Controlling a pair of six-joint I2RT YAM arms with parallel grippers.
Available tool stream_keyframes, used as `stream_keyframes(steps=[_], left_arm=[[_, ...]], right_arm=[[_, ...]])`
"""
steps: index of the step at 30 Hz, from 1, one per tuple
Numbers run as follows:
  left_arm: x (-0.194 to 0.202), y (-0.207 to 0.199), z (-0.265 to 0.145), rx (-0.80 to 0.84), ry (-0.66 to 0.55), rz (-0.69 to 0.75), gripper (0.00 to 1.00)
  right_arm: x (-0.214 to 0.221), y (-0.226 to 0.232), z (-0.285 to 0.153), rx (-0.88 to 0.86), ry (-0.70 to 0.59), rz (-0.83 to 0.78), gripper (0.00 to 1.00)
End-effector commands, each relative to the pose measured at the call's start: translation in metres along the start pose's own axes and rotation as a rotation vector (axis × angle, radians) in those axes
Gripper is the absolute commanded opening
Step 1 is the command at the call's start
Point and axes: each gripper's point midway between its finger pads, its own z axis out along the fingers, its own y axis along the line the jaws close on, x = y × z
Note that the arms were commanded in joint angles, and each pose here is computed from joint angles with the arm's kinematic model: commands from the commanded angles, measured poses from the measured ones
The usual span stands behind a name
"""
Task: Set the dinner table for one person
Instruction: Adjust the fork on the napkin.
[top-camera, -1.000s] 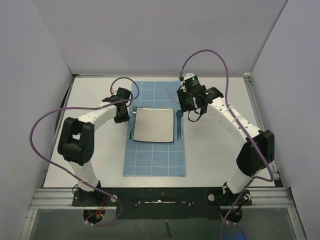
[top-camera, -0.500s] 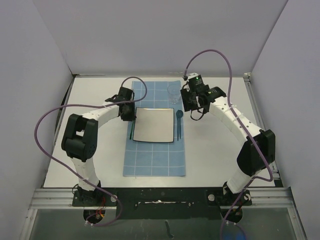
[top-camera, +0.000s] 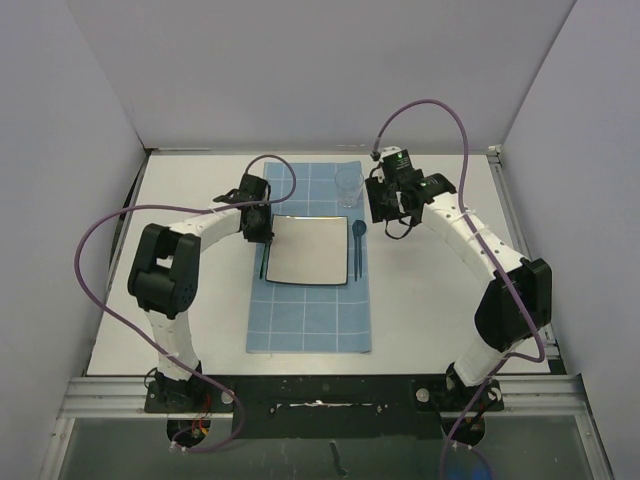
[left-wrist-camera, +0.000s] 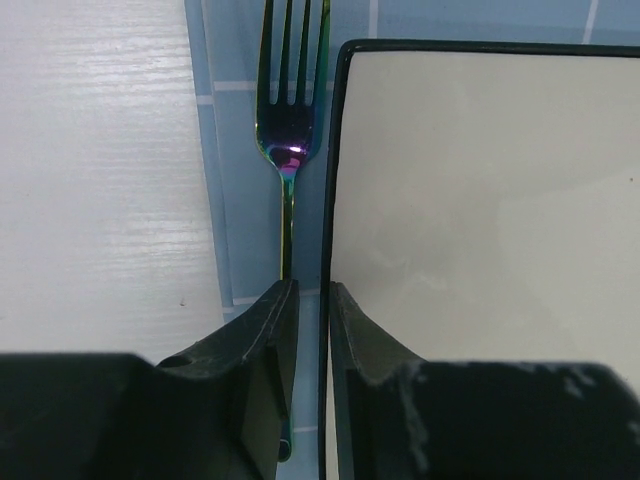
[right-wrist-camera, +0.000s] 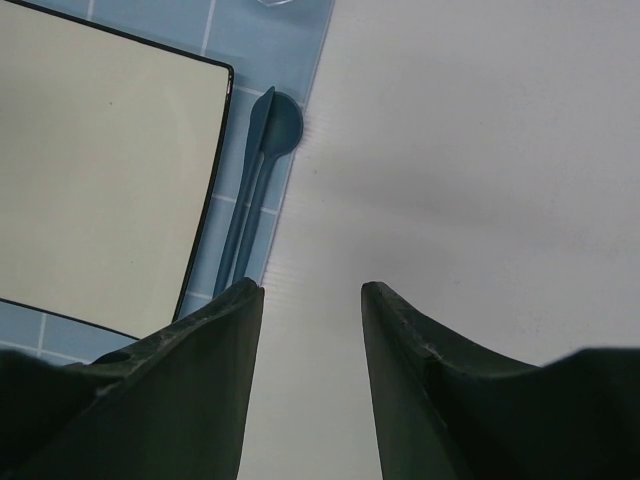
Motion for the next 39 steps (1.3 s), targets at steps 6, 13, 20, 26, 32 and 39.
stream_keyframes(steps=[6, 13, 20, 26, 32, 39], left_arm=[[-0.016, 0.001, 0.012, -0.017, -0.04, -0.021, 0.17], [-0.017, 0.01, 0.011, -0.052, -0.045, -0.037, 0.18], [-0.016, 0.012, 0.011, -0.06, -0.046, -0.051, 0.17], [-0.02, 0.015, 0.006, -0.07, -0.064, -0.058, 0.18], [-0.02, 0.018, 0.001, -0.087, -0.078, -0.066, 0.18], [-0.024, 0.025, -0.007, -0.118, -0.109, -0.076, 0.19]], right_arm=[[-0.024, -0.006, -0.017, -0.027, -0.105, 0.033, 0.45], [-0.025, -0.005, -0.013, -0.045, -0.102, 0.043, 0.45], [-0.024, -0.005, -0.012, -0.046, -0.1, 0.048, 0.45], [-0.024, -0.005, -0.012, -0.052, -0.1, 0.055, 0.45], [-0.022, -0.004, -0.014, -0.057, -0.1, 0.062, 0.45], [-0.021, -0.003, -0.016, -0.063, -0.101, 0.068, 0.45]])
